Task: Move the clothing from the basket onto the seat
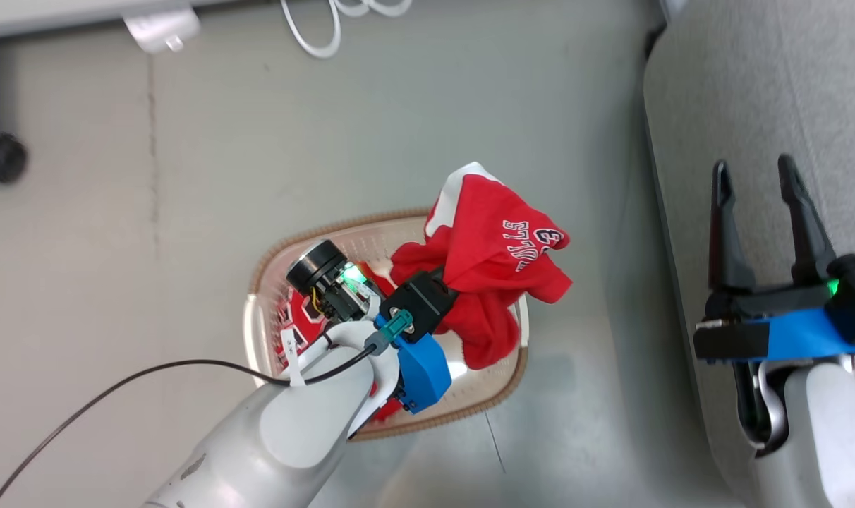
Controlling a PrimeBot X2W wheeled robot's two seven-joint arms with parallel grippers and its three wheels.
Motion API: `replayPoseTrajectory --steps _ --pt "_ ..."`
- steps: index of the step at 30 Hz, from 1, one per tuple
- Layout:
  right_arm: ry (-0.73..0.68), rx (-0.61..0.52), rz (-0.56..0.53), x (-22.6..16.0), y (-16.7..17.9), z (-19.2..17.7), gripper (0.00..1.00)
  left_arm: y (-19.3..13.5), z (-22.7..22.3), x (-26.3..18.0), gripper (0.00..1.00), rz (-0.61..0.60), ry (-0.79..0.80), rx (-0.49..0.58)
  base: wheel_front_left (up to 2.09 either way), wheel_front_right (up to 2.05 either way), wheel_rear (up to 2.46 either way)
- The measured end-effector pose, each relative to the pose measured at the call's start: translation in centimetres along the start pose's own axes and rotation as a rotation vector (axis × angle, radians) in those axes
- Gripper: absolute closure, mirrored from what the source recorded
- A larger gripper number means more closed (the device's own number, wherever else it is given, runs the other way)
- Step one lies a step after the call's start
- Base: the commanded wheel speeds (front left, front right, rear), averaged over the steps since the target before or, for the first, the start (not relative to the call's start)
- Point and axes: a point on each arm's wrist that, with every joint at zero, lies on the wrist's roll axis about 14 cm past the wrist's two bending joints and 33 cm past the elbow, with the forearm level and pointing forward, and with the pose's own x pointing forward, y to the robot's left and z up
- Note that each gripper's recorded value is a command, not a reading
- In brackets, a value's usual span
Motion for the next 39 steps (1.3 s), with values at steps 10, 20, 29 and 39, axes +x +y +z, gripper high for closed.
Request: replayPoseTrajectory --steps 10,20,29,39 --pt "-0.063 0.01 0.028 -2.9 1.6 3.8 0.0 1.7 9.6 -3.9 1.0 0.117 -0.201 0.088 0.0 0.0 0.0" --pt "-0.145 0.031 0.058 -5.3 3.3 7.6 0.0 1.3 18.1 -7.2 1.0 0.163 -0.373 0.183 0.0 0.0 0.0" --pt "-0.158 0.033 0.067 -7.2 4.0 8.3 0.0 0.6 22.4 -9.4 1.0 0.173 -0.447 0.259 0.0 0.0 0.0" --pt "-0.166 0.04 0.086 -8.3 4.9 8.7 0.0 0.4 23.7 -10.3 1.0 0.186 -0.464 0.278 0.0 0.0 0.0"
